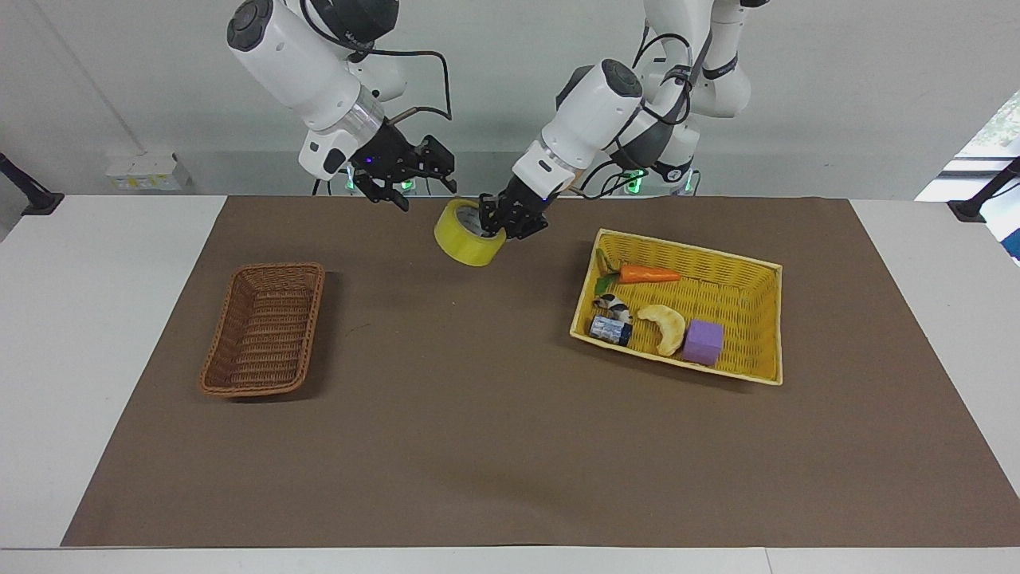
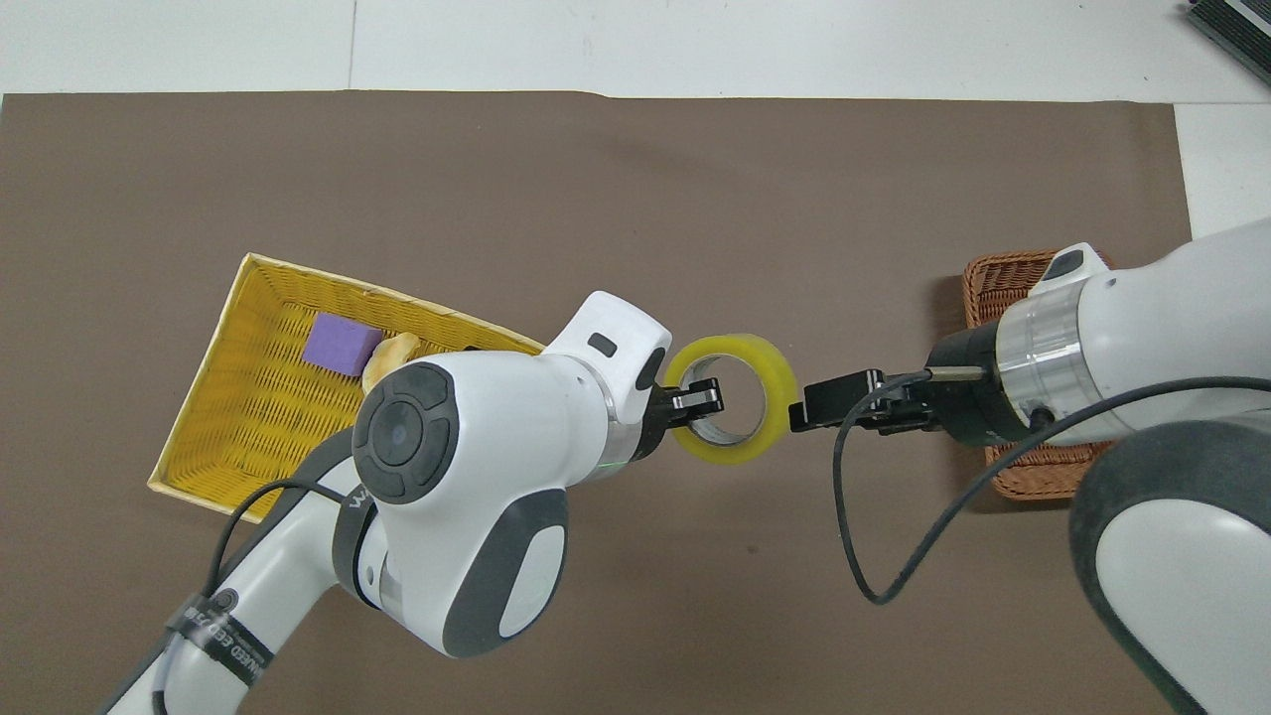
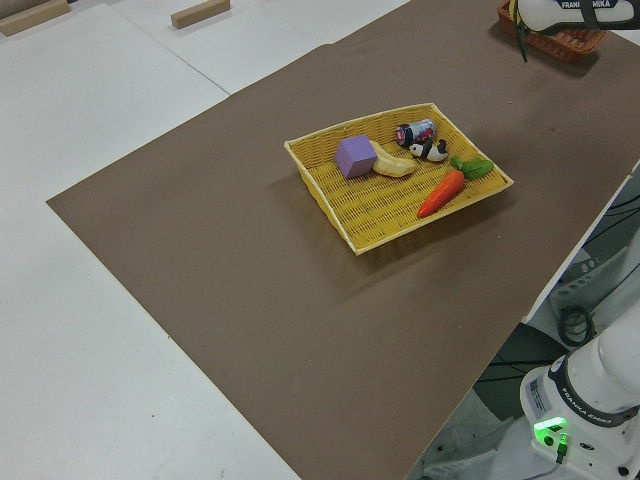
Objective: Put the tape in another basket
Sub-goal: 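Carry the tape toward the right gripper while the right gripper reaches it, then grasp the tape with the right gripper while the left gripper releases it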
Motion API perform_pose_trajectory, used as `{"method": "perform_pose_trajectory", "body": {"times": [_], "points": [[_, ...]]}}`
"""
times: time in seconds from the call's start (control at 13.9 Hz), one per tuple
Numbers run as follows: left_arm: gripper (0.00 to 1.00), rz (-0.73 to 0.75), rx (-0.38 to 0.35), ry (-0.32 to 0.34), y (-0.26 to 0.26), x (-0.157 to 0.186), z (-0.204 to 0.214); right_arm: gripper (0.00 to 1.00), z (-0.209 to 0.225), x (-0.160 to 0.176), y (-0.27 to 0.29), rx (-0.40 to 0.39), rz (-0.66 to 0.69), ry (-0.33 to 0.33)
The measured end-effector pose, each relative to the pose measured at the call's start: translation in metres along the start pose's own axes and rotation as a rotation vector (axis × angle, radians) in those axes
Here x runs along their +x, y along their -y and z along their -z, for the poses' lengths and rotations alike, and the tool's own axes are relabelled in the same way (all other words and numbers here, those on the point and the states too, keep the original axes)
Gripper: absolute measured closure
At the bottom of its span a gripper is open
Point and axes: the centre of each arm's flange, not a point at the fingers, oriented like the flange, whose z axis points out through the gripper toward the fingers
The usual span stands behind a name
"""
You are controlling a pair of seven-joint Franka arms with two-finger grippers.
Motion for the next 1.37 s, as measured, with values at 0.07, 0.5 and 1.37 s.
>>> {"method": "perform_pose_trajectory", "body": {"times": [0.07,0.5,1.37], "points": [[0.78,0.002,-0.022,-0.005,-0.006,-0.004,0.004,0.0,0.0,0.0,-0.002,0.0,0.003,0.0],[0.78,0.01,-0.098,-0.025,-0.025,-0.018,0.022,0.3,0.008,-0.005,0.001,0.019,0.026,-0.012],[0.0,0.057,-0.047,0.002,-0.002,0.0,0.115,0.67,0.029,0.002,-0.025,0.021,-0.022,-0.039]]}}
